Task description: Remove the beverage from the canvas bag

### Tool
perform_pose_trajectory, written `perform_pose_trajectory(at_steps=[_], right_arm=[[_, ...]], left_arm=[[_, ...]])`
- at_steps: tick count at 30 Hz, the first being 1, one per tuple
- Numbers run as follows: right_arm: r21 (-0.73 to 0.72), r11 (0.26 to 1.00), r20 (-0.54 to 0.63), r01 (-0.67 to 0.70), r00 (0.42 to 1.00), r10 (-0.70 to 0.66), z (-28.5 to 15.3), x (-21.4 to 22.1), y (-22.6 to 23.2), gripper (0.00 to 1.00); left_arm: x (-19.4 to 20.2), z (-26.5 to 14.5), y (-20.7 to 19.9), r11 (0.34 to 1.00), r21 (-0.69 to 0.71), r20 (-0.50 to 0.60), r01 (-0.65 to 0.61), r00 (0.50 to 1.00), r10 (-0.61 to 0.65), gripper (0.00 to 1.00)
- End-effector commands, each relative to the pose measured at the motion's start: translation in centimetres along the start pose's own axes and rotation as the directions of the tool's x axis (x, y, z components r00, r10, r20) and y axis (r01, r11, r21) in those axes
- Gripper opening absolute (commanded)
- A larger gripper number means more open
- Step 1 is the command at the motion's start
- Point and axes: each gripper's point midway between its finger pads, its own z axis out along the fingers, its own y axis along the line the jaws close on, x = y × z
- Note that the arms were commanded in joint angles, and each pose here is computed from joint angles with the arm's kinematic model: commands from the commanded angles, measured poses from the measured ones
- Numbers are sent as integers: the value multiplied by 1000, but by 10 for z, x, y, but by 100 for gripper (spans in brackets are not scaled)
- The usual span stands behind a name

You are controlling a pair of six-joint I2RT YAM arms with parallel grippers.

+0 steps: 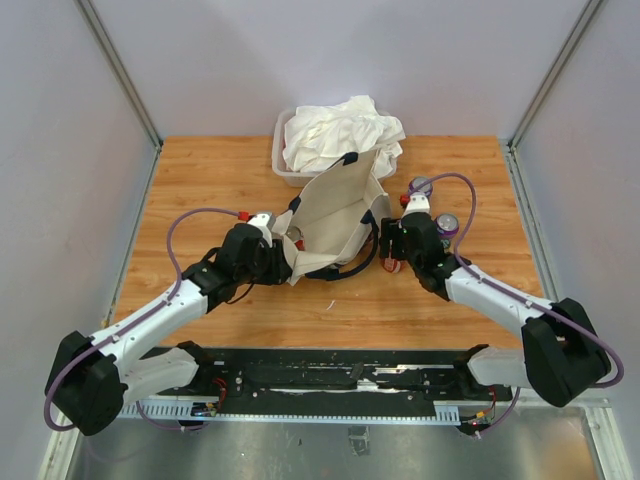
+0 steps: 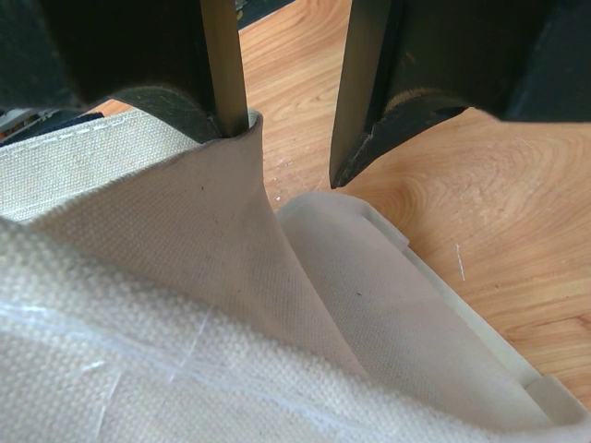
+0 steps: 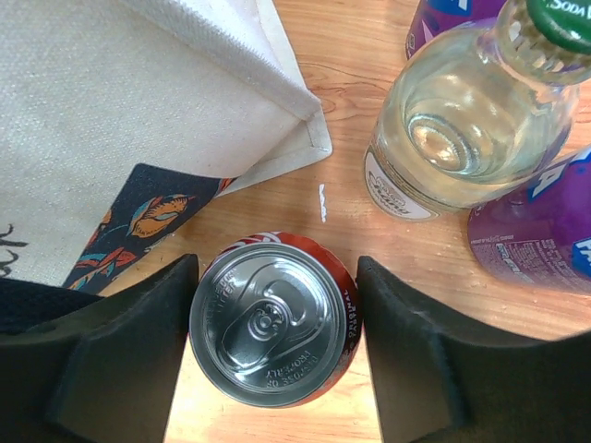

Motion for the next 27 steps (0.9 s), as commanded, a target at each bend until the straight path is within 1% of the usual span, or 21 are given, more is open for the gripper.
perform_pose_trajectory(at_steps=[1, 2, 4, 7, 10, 12, 14, 16, 18, 20, 23, 27], right_arm=[[18, 999, 52, -38, 998, 37, 1, -13, -4, 76], [20, 999, 50, -34, 998, 33, 0, -14, -4, 81], [20, 999, 59, -25, 998, 24, -5, -21, -5, 84], [10, 1000, 98, -1, 995, 0, -15, -40, -2, 85], [-7, 999, 161, 37, 986, -36, -34, -72, 7, 85], [-24, 996, 215, 91, 973, -83, -51, -95, 21, 84], [-50, 987, 279, 150, 951, -130, -69, -120, 39, 81], [-99, 973, 338, 211, 926, -166, -87, -142, 62, 76], [-182, 947, 382, 266, 906, -181, -100, -159, 88, 71], [-271, 916, 402, 296, 899, -172, -109, -175, 112, 66], [-375, 864, 371, 336, 908, -192, -106, -175, 143, 57], [-454, 818, 324, 353, 921, -218, -87, -164, 171, 53]], left_arm=[[-3, -5, 3, 1000, -22, 11, -7, 1000, 7, 44], [-3, -5, 3, 1000, -22, 9, -9, 1000, 9, 44], [-3, -6, 4, 1000, -25, 9, -9, 1000, 9, 44], [-3, -6, 4, 1000, -25, 12, -12, 1000, 12, 44], [-4, -6, 3, 1000, -24, 13, -12, 1000, 12, 44], [-5, -6, 3, 1000, -23, 15, -12, 1000, 12, 44], [-6, -6, 2, 1000, -21, 19, -12, 1000, 13, 44], [-8, -7, 2, 1000, -21, 23, -14, 1000, 15, 44], [-8, -6, 1, 1000, -19, 23, -13, 1000, 14, 44], [-8, -7, 1, 1000, -16, 24, -11, 1000, 11, 44], [-8, -8, 1, 1000, -16, 24, -11, 1000, 12, 44], [-10, -11, 1, 1000, -20, 34, -9, 999, 9, 44]])
